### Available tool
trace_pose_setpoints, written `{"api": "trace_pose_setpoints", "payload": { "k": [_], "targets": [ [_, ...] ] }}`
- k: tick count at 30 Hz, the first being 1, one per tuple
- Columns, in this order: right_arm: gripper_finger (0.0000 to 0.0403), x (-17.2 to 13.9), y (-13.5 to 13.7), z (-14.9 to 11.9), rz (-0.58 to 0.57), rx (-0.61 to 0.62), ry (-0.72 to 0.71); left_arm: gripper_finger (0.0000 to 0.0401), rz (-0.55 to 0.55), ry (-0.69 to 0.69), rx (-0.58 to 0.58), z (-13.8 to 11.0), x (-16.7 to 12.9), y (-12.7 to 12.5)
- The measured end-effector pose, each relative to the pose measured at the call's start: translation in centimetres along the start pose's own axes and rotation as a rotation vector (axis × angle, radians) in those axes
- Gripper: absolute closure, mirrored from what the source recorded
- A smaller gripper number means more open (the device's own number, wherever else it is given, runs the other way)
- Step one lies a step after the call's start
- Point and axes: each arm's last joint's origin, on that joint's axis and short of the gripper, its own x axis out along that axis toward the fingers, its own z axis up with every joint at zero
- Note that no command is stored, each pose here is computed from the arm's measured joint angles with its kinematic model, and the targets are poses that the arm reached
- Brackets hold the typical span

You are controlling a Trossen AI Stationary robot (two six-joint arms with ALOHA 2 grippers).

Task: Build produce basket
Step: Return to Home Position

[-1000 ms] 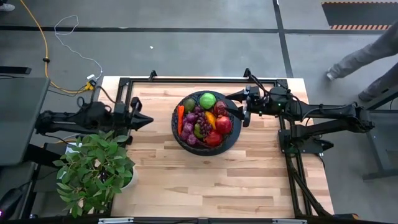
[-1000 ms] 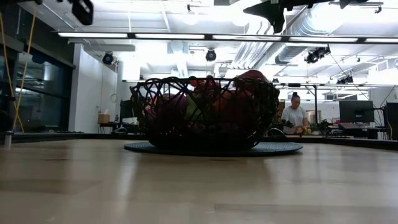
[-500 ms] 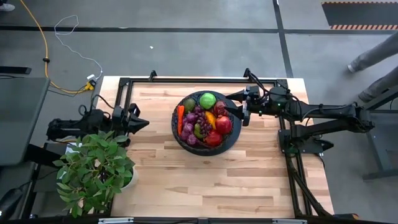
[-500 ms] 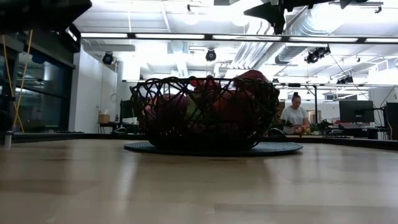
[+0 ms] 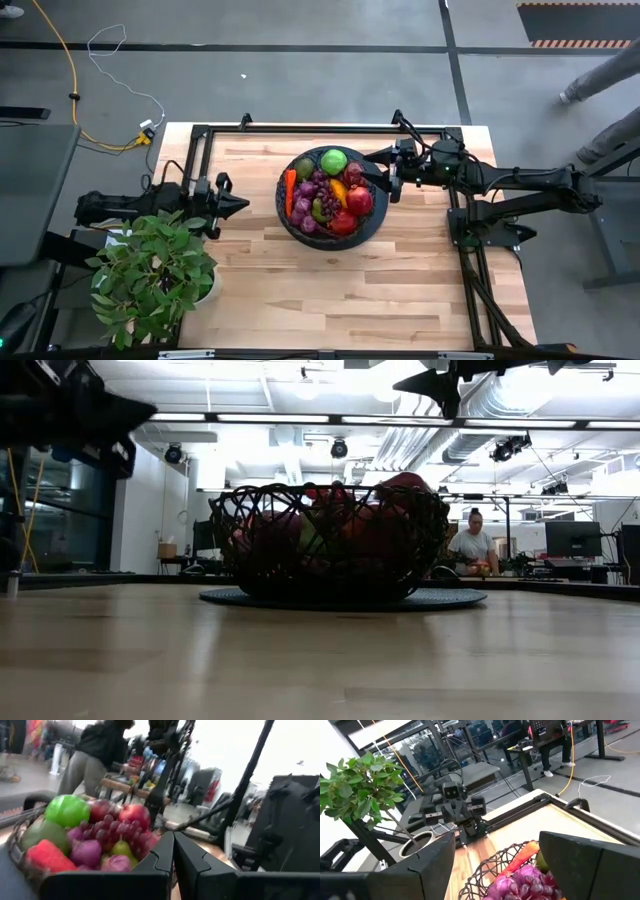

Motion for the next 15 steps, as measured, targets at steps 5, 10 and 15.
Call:
{"api": "trace_pose_setpoints", "payload": {
  "k": [5,10,15],
  "targets": [
    [0.0132,0.0,0.0,-0.2,0.011,-0.003,0.021,0.0401,0.03,0.032,0.004,-0.3,0.0,0.1],
    [0.014,0.0,-0.1,-0.6,0.02,-0.003,0.074,0.0401,0.02,0.043,0.002,-0.3,0.0,0.1],
    [0.0169,-0.2,-0.2,-1.1,0.041,-0.011,0.146,0.0401,0.073,0.1,0.011,-1.0,-0.1,0.4]
  ]
}}
